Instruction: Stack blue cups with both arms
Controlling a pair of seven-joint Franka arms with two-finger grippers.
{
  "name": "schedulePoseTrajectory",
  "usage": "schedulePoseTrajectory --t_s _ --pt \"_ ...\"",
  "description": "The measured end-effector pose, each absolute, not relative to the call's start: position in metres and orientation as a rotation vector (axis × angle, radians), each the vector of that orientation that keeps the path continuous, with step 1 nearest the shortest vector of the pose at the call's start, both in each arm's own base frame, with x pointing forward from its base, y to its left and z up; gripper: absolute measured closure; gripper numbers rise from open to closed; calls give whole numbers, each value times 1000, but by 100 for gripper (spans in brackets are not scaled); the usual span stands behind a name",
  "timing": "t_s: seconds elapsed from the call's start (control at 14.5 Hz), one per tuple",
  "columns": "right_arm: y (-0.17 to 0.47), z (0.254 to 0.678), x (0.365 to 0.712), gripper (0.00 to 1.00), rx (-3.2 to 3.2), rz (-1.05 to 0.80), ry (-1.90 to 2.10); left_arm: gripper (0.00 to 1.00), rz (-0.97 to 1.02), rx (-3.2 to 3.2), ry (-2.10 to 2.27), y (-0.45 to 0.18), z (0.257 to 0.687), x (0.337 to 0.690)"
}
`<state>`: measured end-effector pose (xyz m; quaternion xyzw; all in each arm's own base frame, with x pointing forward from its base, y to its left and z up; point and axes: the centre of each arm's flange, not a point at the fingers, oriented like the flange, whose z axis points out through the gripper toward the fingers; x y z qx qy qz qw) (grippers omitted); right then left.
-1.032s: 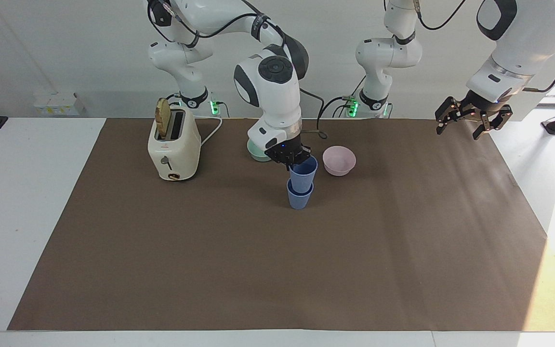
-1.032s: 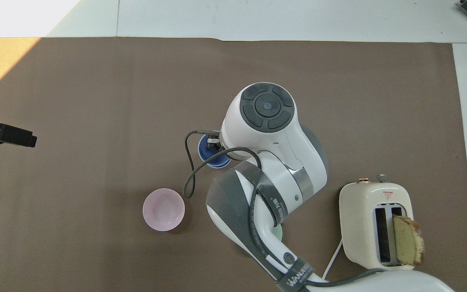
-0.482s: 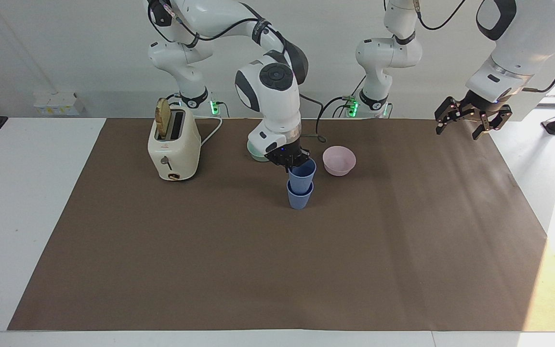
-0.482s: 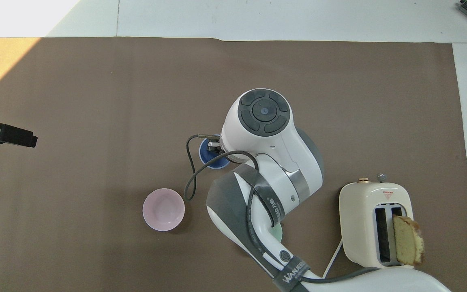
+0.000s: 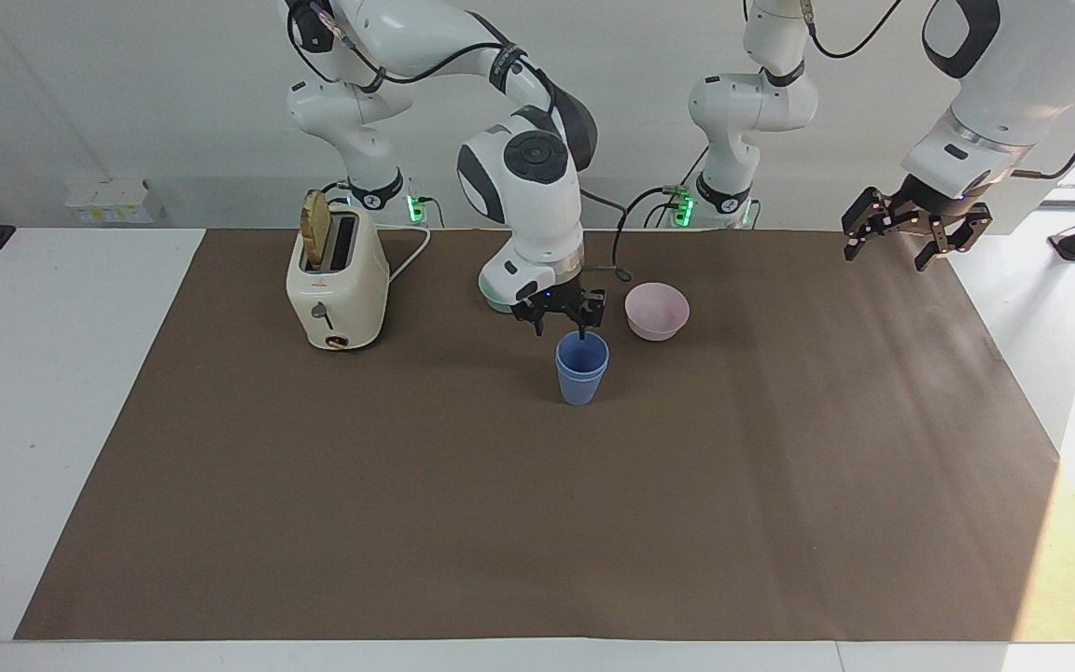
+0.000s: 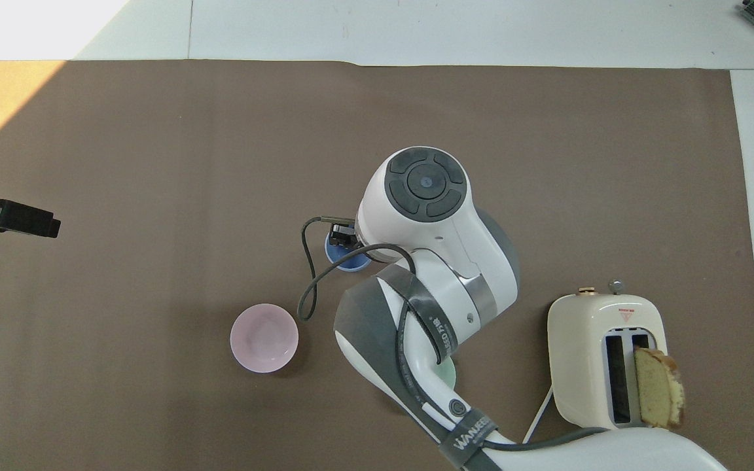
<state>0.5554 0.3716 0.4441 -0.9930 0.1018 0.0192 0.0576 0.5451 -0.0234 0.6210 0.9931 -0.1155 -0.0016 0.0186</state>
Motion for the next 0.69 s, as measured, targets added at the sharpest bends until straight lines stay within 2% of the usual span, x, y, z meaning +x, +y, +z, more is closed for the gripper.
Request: schedulePoseTrajectory --t_s 0.07,0.14,0.34,0.69 --pt "365 449 560 4 -3005 46 325 0 -5 3084 -359 -23 621 545" --pt "357 458 565 0 -2998 31 346 0 -5 3084 -359 -23 621 545" --pt "332 503 571 0 -2984 -17 390 0 -5 3084 -359 -23 621 545" --pt "278 591 559 0 -3020 -104 407 0 -5 3084 -359 -23 621 545"
